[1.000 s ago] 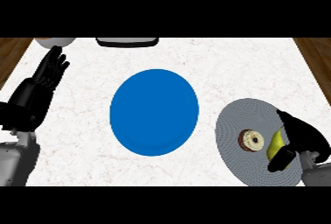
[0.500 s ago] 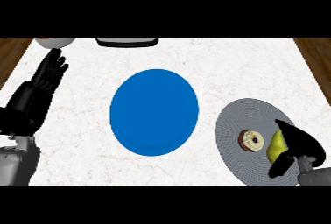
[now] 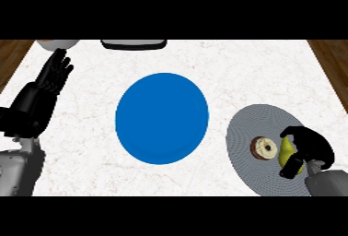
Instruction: Pick the pear from the placemat and place it in the plate
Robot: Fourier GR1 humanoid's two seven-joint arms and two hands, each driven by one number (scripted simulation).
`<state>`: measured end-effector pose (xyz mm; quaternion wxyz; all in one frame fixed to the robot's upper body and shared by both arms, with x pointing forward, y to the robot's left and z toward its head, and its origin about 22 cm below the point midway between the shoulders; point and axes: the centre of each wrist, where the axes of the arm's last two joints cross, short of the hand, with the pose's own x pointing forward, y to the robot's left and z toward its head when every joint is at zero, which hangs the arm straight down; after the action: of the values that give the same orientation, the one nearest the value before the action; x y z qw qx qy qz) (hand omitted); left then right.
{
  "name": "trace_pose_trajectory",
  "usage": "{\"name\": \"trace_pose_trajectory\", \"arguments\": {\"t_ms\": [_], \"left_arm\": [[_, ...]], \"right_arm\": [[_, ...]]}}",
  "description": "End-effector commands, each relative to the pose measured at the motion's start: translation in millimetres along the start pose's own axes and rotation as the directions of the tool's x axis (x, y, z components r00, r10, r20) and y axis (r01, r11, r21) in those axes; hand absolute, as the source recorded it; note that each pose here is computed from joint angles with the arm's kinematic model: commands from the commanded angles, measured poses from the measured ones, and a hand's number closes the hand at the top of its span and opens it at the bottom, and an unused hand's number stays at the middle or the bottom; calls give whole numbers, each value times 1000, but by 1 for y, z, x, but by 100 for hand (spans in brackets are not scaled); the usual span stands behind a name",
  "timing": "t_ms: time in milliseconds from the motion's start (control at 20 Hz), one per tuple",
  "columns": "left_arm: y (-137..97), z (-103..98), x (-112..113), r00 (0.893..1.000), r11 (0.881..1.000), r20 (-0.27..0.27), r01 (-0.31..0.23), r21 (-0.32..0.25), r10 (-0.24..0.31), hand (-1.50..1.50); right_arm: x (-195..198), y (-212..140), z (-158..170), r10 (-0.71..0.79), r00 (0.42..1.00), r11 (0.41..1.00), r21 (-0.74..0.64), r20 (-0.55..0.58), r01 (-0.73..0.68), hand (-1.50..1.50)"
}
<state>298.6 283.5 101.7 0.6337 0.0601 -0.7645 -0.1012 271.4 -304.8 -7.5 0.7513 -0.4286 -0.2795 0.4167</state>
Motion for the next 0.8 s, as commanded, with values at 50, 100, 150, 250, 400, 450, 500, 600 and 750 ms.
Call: {"name": "trace_pose_trajectory", "arguments": {"t_ms": [50,100,150,250,400,450,500,600,750], "left_arm": [[1,-10,16,1000,1000,-13,8,1,-7,0],[4,12,-2,1000,1000,-8,-3,-3,3,0],[-3,7,-5,1000,1000,-13,10,1,-10,0],[14,11,2,1000,1000,-9,8,1,-8,0],[11,-3,14,1000,1000,-10,19,13,-19,0],[1,11,-2,1000,1000,1,7,17,-7,0],[13,-3,-11,1000,1000,-11,-8,20,8,0],[3,10,2,1000,1000,11,-3,2,3,0],[14,4,7,1000,1000,8,3,7,-3,0]], "right_arm": [[-2,2,-7,45,998,985,-170,33,-39,150],[2,4,-2,61,996,977,-209,60,-47,150],[5,-13,-3,54,996,964,-263,70,-34,150],[-28,-6,-7,97,990,959,-277,103,-65,150],[-37,-20,2,132,978,951,-300,163,-79,150],[-56,-14,7,152,970,955,-281,189,-95,150],[-63,-13,4,161,965,941,-328,209,-85,150],[-86,-35,0,154,966,921,-384,210,-64,150],[-45,-48,26,116,938,919,-394,326,24,150]]}}
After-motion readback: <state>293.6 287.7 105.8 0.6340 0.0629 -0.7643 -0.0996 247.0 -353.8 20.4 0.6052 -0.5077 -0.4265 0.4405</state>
